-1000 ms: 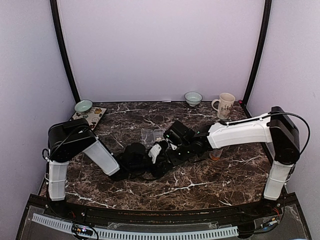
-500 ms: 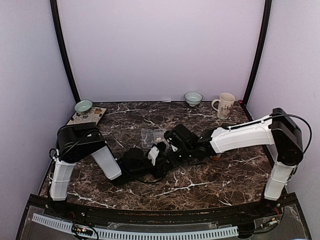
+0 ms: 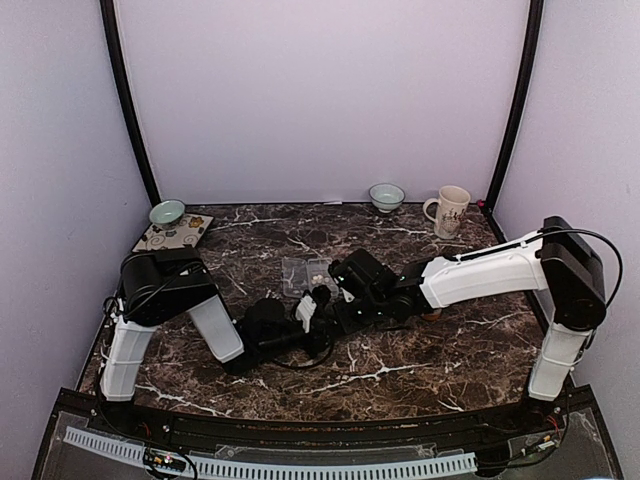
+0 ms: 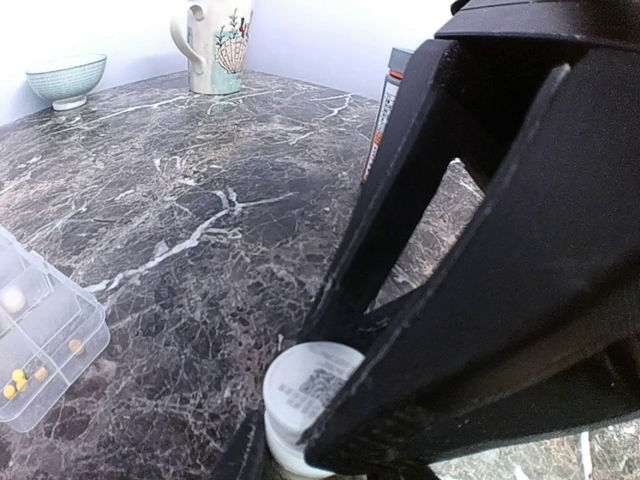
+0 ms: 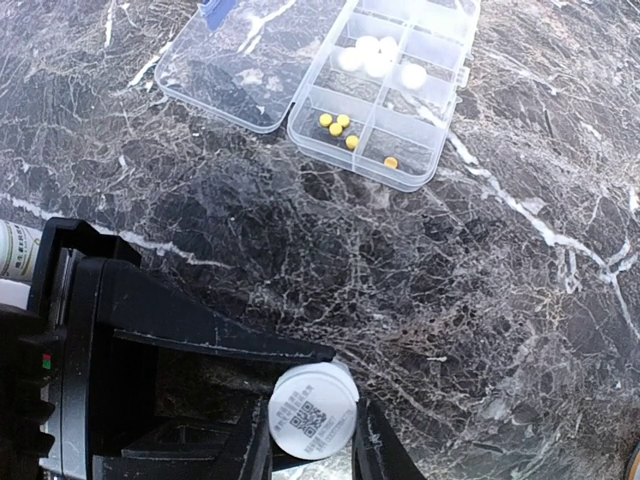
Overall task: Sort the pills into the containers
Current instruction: Pick up the pill bottle from the center of the board.
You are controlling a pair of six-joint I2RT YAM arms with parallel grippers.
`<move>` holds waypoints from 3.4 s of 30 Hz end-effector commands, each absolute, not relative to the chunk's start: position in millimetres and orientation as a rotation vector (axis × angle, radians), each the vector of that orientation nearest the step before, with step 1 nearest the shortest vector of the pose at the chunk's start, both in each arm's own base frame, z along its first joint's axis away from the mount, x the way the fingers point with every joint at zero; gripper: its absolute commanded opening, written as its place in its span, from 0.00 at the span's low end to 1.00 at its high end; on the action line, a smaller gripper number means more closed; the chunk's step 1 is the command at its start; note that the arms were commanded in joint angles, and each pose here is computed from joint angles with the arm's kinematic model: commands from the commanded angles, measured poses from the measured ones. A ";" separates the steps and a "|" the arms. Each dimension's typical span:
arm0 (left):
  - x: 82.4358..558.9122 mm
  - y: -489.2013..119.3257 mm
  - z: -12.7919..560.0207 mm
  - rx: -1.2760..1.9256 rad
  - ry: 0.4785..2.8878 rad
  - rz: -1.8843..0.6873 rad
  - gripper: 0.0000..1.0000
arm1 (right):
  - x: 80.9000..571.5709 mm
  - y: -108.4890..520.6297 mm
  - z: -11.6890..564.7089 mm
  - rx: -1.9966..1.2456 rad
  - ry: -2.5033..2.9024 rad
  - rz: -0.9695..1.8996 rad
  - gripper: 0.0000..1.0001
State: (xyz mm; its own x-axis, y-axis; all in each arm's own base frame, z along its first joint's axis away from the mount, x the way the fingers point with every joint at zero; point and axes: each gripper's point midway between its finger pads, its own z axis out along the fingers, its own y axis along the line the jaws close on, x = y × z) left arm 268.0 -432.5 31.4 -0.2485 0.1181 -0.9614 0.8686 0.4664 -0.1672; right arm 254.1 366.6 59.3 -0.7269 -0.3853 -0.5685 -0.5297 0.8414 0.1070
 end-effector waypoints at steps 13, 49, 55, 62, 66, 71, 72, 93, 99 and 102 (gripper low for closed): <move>249.7 -432.7 42.0 0.917 1.674 -0.971 0.17 | 224.5 347.7 15.9 -0.767 2.621 0.259 0.28; 243.8 -425.6 57.0 0.947 1.632 -0.952 0.16 | 231.2 355.5 57.1 -0.726 2.539 0.338 0.42; 243.8 -424.7 57.3 0.947 1.633 -0.948 0.16 | 231.1 357.1 65.8 -0.721 2.524 0.363 0.42; 244.8 -424.8 58.2 0.944 1.629 -0.943 0.15 | 227.4 359.2 73.8 -0.727 2.515 0.409 0.42; 245.3 -425.3 58.8 0.944 1.627 -0.942 0.15 | 226.2 360.2 78.3 -0.737 2.509 0.420 0.42; 245.1 -425.1 59.5 0.945 1.625 -0.941 0.15 | 225.1 361.3 84.7 -0.734 2.495 0.446 0.42; 245.2 -425.3 60.4 0.946 1.623 -0.940 0.15 | 225.1 361.4 86.7 -0.733 2.492 0.448 0.42; 209.1 -421.0 137.6 1.132 1.691 -1.040 0.10 | 200.3 338.6 198.1 -0.919 2.267 0.563 0.41; 192.7 -419.4 154.8 1.221 1.699 -1.092 0.09 | 194.6 342.7 231.3 -0.979 2.166 0.626 0.41; 187.5 -419.4 161.9 1.243 1.693 -1.116 0.09 | 187.5 345.3 235.0 -1.043 2.147 0.655 0.41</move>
State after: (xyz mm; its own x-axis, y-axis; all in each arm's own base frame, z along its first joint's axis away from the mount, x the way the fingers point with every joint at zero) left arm 203.2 -421.1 147.0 -0.2569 0.2812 -0.9246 0.9546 0.2233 -0.1973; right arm 197.5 338.0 211.1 -0.5392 -0.4702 -0.6987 -0.7542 0.6388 0.1522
